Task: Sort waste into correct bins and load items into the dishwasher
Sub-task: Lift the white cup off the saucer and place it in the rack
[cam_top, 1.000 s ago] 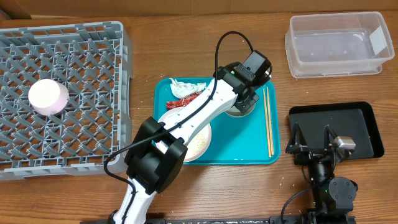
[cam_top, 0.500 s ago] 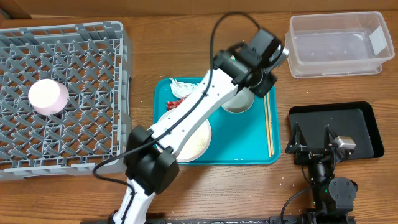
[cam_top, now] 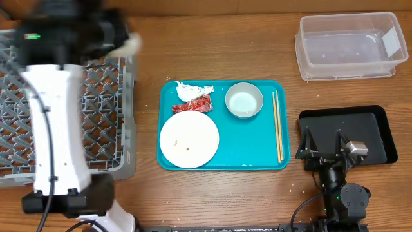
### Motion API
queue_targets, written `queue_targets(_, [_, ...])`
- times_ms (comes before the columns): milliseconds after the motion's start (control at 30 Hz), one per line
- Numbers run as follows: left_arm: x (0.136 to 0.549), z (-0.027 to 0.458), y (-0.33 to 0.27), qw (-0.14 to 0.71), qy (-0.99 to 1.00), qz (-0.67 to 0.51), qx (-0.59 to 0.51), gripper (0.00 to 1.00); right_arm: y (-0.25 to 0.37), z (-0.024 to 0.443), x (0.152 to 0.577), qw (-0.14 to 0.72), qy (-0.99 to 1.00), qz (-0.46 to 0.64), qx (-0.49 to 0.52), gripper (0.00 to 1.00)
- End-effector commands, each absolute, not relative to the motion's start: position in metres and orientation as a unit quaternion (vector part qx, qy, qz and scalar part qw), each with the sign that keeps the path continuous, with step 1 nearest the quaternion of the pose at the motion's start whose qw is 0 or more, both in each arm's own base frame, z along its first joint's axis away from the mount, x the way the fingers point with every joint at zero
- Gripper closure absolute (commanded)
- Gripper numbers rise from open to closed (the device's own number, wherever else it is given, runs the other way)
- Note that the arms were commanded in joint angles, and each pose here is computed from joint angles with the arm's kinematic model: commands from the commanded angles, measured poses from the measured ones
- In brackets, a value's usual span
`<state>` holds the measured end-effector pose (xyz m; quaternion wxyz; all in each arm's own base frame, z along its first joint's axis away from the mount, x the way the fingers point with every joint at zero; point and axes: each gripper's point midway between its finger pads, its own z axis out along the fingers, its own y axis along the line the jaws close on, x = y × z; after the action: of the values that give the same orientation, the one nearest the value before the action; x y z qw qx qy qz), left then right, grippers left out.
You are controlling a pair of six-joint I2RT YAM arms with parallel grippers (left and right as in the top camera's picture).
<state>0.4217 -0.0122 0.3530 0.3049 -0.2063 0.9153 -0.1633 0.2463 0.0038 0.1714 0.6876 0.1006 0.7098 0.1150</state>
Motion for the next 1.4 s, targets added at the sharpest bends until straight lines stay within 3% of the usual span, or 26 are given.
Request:
queue_targets(0, [0.409, 0.354, 0.031, 0.271, 0.892, -0.254, -0.256, 0.96, 0.001, 0.17, 0.246, 0.69, 0.708, 0.109, 0.103, 0.0])
queue_targets(533, [0.367, 0.259, 0.168, 0.195, 0.734, -0.529, -0.377, 0.96, 0.001, 0.17, 0.246, 0.69, 0.708, 0.109, 0.103, 0.0])
queue_targets(667, [0.353, 0.24, 0.191, 0.235, 0.685, -0.578, -0.377, 0.96, 0.001, 0.17, 0.246, 0.69, 0.708, 0.109, 0.103, 0.0])
queue_targets(967, [0.328, 0.189, 0.221, 0.289, 0.643, -0.594, -0.387, 0.96, 0.001, 0.17, 0.246, 0.69, 0.708, 0.109, 0.103, 0.0])
queue_targets(1367, [0.309, 0.133, 0.221, 0.249, 0.641, -0.584, -0.43, 0.96, 0.001, 0.17, 0.246, 0.69, 0.708, 0.109, 0.103, 0.0])
